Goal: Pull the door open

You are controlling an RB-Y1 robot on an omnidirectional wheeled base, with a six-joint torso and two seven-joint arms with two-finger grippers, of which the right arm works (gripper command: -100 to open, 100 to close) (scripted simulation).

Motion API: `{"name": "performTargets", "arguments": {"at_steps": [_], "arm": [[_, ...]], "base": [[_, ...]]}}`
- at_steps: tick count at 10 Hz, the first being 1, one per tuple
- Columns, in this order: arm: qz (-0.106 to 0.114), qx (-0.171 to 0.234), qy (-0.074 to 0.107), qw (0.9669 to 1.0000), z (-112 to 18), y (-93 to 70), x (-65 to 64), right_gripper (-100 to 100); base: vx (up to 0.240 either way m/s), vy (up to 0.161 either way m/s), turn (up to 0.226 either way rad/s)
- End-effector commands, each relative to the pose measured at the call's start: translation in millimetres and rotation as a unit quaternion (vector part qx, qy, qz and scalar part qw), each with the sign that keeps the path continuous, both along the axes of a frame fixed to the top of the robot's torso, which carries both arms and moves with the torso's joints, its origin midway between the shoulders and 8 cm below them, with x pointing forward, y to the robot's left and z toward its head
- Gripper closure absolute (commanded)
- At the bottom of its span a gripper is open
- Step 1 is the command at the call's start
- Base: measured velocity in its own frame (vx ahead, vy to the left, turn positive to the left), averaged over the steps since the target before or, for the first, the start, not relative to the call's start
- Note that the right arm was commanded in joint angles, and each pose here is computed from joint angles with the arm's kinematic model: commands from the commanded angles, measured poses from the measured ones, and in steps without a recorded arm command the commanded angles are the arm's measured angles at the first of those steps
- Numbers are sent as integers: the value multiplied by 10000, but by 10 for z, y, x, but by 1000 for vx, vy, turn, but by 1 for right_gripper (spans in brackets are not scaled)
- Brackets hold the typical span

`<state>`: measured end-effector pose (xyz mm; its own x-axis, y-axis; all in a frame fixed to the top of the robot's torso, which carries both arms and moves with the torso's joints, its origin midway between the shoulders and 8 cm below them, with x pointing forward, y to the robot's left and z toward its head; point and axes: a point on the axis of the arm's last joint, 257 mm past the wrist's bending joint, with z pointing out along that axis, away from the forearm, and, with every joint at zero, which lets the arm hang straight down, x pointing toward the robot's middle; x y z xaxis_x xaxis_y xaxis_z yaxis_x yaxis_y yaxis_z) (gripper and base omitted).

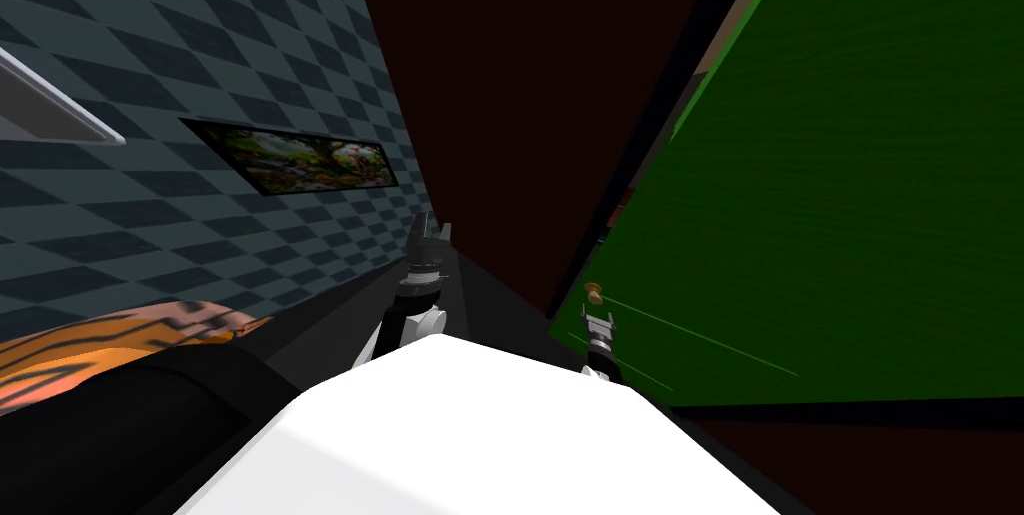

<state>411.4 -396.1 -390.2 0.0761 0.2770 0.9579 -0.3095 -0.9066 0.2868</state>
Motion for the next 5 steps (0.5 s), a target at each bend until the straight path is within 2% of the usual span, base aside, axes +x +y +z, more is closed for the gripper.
{"name": "performTargets", "arguments": {"at_steps": [1,5], "arm": [[-12,352,-97,9993,-5,40,30,-100],[-35,1073,-300,9938,-12,122,90,-100]], "base": [[-67,-18,33],[-88,-14,24]]}}
